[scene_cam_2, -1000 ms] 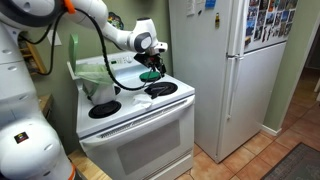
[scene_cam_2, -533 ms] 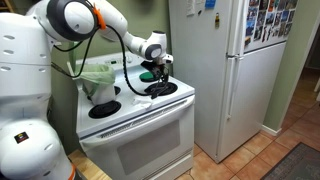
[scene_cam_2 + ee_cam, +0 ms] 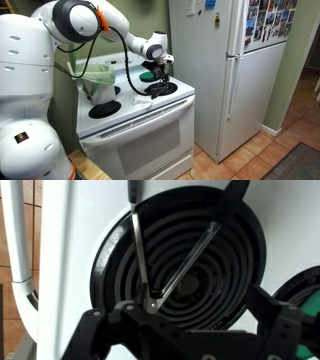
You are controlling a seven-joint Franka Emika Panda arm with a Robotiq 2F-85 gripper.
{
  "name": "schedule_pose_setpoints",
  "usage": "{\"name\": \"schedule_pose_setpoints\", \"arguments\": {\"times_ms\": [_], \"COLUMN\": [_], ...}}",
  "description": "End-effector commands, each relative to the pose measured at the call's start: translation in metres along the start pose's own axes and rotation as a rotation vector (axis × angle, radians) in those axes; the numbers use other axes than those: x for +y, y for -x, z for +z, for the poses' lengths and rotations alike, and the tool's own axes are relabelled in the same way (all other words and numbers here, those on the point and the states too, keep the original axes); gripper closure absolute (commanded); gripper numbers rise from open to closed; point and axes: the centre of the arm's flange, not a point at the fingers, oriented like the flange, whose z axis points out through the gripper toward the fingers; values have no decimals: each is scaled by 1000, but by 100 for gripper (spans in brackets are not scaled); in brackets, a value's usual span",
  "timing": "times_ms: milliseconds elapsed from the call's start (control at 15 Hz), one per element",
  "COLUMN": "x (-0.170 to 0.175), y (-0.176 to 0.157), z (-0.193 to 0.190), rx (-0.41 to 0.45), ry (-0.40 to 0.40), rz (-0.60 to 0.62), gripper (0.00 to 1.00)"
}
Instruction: Put the tissue paper inside the trash can
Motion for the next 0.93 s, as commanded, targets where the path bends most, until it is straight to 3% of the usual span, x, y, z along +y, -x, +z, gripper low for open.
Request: {"name": "schedule_pose_setpoints", "arguments": {"times_ms": [0,333,600,867], "x": [1,-4,1,-2], "y": [-1,1,-2,-6], "z": [4,21,37,45], "rx": [-11,-98,-91,-57], "ry": [17,80,192,150], "rz": [-10,-72,-118,-106], "gripper": [0,0,0,0]}}
